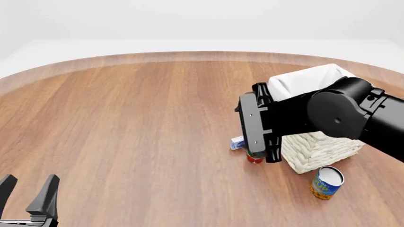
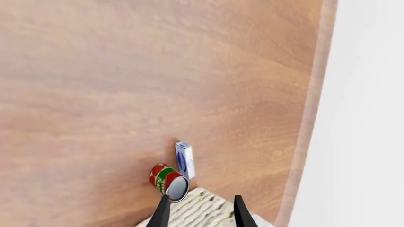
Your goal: Pick up the alphabet soup and the cream cheese box, and put them in the basket.
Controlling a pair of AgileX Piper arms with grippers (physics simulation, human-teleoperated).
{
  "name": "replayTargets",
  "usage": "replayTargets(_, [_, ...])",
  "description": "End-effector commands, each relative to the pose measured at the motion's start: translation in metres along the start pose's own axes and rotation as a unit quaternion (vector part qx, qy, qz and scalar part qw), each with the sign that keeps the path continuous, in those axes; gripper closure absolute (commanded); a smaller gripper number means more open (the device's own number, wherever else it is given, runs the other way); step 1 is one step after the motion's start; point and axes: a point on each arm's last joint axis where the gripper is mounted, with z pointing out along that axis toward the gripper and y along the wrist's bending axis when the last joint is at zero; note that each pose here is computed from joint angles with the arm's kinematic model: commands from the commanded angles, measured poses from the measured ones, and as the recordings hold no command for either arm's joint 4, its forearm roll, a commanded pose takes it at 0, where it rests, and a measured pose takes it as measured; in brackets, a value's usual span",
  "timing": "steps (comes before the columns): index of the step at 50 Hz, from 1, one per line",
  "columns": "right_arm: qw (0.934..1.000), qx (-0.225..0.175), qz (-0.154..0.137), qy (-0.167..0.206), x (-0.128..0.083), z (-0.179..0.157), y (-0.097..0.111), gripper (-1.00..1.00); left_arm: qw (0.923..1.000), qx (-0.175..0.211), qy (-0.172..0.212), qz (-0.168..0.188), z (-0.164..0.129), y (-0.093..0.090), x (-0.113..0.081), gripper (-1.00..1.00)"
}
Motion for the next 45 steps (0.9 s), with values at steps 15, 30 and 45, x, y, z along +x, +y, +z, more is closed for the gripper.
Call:
replayTargets(15, [0.9985,-0.051,-0.004,0.016,-0.008,0.029,-0.025,-1.0,1.0,0.0,0.0,0.0,0.0,0.0,0.0,-1.0])
replayTargets(30, [0.9953,-0.094,-0.006,0.022,-0.013,0.052,-0.016,-1.0,1.0,0.0,0.0,0.0,0.0,0.0,0.0,-1.0])
replayTargets(45, [0.9933,-0.112,-0.008,0.03,-0.011,0.059,-0.017,-1.0,1.0,0.0,0.0,0.0,0.0,0.0,0.0,-1.0])
